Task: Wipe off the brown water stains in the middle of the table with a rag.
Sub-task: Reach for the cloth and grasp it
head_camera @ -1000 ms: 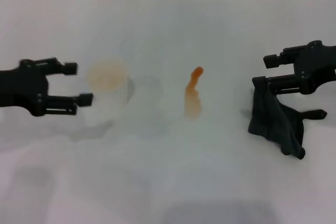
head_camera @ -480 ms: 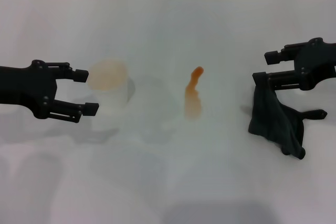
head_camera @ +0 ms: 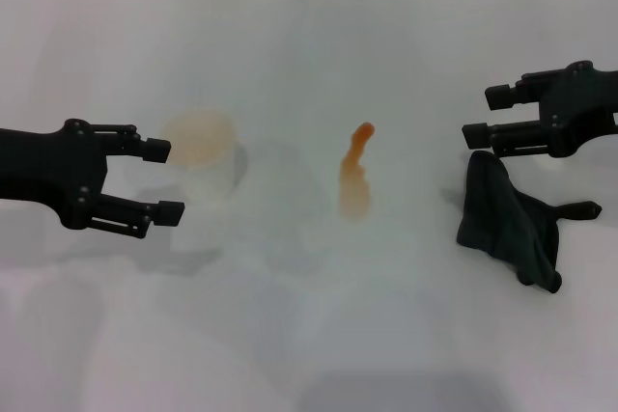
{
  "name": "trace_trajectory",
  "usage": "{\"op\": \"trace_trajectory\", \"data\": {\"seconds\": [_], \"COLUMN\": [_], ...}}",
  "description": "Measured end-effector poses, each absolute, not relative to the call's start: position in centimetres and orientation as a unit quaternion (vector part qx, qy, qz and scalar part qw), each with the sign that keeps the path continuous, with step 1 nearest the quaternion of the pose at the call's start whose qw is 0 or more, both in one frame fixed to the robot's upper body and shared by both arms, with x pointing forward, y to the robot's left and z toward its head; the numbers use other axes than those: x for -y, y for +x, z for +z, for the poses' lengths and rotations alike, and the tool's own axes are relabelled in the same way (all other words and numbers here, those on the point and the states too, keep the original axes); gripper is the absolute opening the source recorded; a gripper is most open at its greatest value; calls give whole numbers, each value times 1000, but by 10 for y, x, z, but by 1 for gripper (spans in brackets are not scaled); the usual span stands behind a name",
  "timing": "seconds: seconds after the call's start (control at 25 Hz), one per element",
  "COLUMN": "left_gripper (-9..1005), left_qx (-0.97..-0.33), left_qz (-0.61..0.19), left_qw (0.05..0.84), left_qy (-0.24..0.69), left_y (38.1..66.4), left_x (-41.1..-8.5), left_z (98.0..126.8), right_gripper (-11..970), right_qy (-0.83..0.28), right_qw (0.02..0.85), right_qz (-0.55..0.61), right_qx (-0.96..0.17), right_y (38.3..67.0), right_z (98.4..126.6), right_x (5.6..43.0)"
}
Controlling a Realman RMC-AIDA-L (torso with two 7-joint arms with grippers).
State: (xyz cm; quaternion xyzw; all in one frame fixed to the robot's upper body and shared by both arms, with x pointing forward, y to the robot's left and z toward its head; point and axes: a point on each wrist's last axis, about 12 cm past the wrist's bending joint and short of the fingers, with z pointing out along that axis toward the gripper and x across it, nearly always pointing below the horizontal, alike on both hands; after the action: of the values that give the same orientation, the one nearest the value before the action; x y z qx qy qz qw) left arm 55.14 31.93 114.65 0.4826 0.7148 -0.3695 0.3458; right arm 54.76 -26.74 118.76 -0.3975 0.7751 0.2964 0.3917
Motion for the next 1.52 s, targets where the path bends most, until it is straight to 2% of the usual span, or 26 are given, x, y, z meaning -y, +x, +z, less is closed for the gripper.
{"op": "trace_trajectory", "data": {"seconds": [0.48,1.12,1.52], "left_gripper": [888,888,888], "left_qx": [-717,-720,-717], "left_qz": [-368,-370,-371], "left_qw": [348,347,351], "left_qy": [479,474,474], "left_y": [552,553,554], "left_x": [-321,-319,-318], "left_z": [1148,1149,1149], "right_gripper": [643,642,642], "right_qy": [-379,-334,-334], "right_qw": [382,283,233], "right_qz": [297,247,210], "right_qx": [-789,-864,-889], "right_y": [550,548,553], "right_z": [1182,1175,1161], "right_x": [270,262,250]}}
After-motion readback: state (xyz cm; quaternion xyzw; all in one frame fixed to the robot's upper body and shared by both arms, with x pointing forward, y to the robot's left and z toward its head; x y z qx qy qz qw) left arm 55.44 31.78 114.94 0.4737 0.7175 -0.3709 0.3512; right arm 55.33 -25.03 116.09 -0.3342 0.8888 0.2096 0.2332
